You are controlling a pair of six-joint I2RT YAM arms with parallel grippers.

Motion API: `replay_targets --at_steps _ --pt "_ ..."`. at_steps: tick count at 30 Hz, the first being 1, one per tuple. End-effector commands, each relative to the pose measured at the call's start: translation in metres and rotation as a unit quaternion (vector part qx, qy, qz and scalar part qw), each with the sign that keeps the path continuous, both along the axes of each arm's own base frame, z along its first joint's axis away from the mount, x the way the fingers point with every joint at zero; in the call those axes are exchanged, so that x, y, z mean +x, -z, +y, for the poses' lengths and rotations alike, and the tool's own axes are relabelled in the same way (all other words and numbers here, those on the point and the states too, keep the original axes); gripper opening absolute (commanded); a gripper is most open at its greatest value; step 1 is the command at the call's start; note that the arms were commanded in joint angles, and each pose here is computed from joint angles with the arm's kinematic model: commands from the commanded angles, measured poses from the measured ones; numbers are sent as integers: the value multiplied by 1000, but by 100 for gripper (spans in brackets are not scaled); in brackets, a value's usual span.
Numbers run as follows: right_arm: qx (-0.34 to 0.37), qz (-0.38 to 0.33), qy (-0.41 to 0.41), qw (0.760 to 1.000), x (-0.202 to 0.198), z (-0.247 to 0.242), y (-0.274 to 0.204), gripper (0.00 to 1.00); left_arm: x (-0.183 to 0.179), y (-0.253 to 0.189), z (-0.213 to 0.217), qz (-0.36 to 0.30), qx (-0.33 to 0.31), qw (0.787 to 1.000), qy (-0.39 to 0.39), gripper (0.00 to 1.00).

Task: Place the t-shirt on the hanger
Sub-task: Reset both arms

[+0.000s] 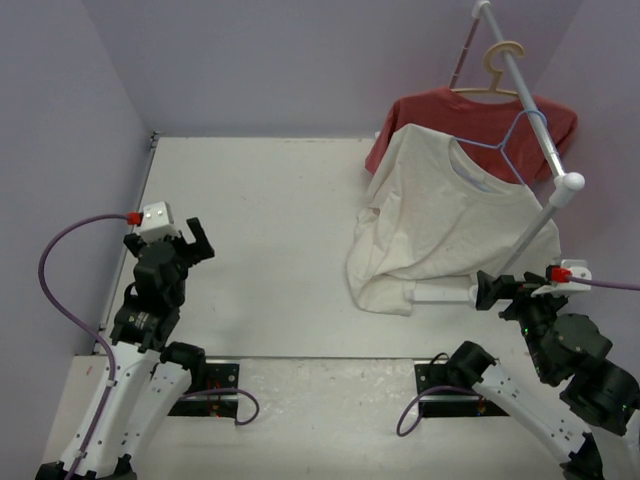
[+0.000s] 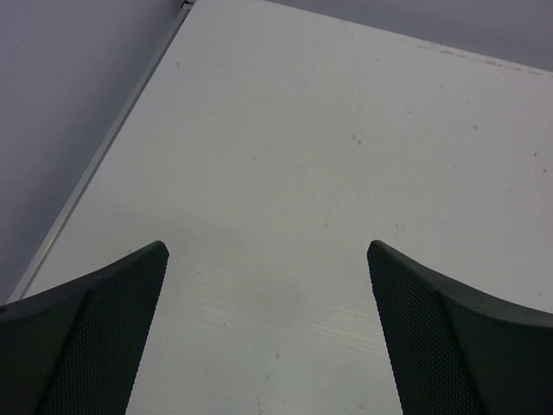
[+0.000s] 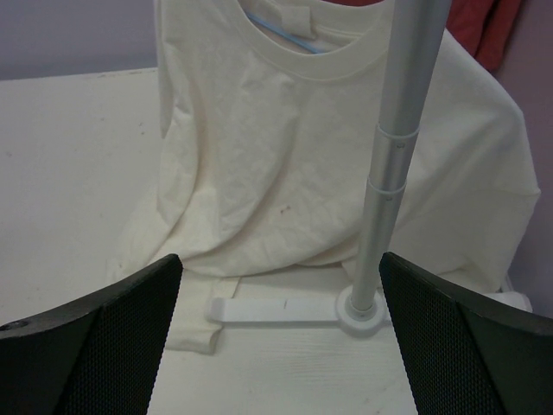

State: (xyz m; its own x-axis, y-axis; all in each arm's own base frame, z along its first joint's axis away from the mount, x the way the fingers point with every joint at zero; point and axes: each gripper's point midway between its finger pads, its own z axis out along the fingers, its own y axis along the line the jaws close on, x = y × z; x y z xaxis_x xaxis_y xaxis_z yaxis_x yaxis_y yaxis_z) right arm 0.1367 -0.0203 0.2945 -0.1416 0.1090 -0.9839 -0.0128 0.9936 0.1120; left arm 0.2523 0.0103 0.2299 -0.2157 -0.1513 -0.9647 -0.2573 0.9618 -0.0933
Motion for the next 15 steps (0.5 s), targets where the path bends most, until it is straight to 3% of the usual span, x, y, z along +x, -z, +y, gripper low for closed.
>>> replay_targets --at_steps 1,15 --pt "-4 -20 29 999 3 -10 -7 99 5 -10 -3 -25 9 1000 11 100" --pt "3 -18 34 999 1 -13 -3 99 4 -10 -4 -27 11 999 12 100"
